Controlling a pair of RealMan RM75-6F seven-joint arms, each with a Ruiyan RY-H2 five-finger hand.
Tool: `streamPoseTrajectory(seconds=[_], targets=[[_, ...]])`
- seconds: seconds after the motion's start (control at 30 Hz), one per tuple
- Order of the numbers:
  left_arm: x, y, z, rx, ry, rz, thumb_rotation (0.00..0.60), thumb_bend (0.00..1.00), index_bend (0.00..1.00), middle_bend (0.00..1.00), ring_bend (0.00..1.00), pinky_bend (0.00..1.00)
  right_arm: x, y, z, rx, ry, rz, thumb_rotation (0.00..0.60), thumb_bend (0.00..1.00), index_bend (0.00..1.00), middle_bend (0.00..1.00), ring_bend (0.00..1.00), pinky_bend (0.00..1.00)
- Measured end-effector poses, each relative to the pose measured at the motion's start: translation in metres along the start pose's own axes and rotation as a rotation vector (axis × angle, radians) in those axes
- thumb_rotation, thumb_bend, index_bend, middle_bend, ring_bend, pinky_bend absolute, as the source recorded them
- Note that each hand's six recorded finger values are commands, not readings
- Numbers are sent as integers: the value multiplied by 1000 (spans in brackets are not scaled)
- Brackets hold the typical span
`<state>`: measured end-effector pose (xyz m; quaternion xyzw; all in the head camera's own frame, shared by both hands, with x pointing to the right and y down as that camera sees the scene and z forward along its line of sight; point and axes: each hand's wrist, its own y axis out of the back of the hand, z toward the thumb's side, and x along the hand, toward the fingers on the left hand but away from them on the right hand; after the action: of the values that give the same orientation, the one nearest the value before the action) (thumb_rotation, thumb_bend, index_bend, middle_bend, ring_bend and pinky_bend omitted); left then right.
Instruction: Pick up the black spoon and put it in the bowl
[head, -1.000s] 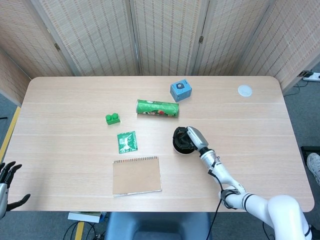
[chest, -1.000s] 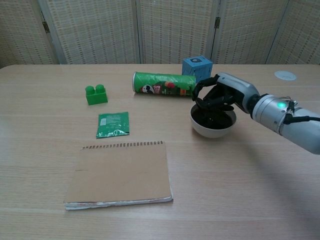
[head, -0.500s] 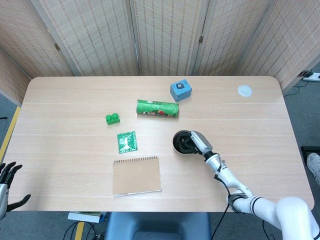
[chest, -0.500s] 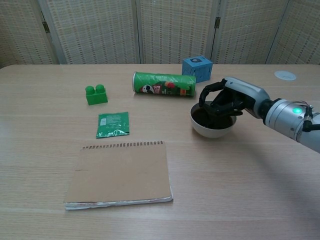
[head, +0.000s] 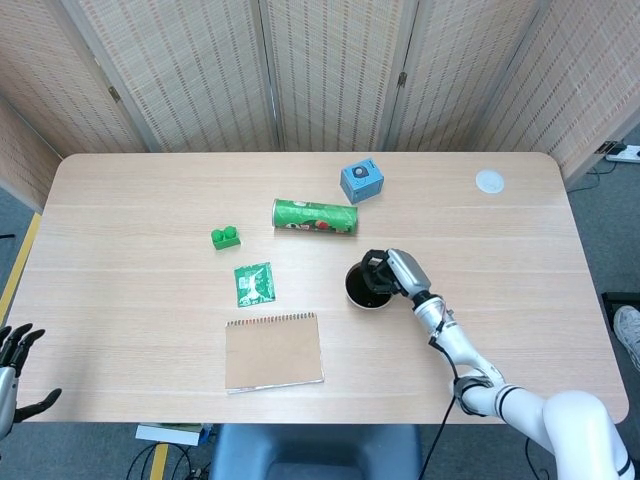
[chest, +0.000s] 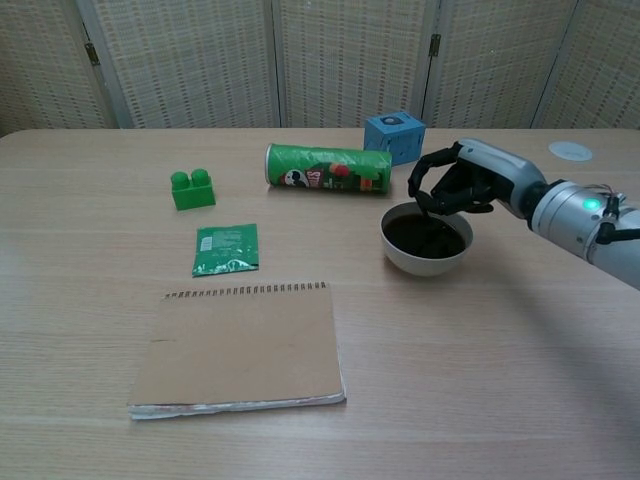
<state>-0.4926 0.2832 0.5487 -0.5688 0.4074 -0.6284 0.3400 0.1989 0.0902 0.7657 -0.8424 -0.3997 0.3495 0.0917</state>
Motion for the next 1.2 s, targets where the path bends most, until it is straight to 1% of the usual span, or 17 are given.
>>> streamPoseTrajectory(seconds=[0.23,0.4,0.57,0.73,0.87,1.03,1.2], targets=[[-1,1,-2,0,6,1,600,166,201,150,101,151,-10,-15,15,-14,41,19,600,421,643,997,1000,1000],[-2,0,-3,3,11,-3,600,166,201,149,101,151,-3,-25,20,-25,71,47,600,421,646,999,1000,1000],[-1,0,-1,0,2,1,600,166,201,149,101,151,7,-29,16,-38,77,67,600,421,646,1000,1000,1000],[0,0,1,3,-2,-2,600,166,201,149,101,151,18,-25,10,-30,75,79,600,423,646,1000,1000,1000],[-1,-1,1,2,-3,-2,600,166,201,150,101,151,24,-17,2,-9,62,71,600,423,648,1000,1000,1000],[-1,0,2,4,-3,-2,600,166,201,150,101,151,22,-8,-6,6,38,48,600,426,649,1000,1000,1000],[-1,-1,2,7,-1,-5,600,166,201,150,101,151,13,-3,-9,19,24,23,600,428,651,1000,1000,1000]])
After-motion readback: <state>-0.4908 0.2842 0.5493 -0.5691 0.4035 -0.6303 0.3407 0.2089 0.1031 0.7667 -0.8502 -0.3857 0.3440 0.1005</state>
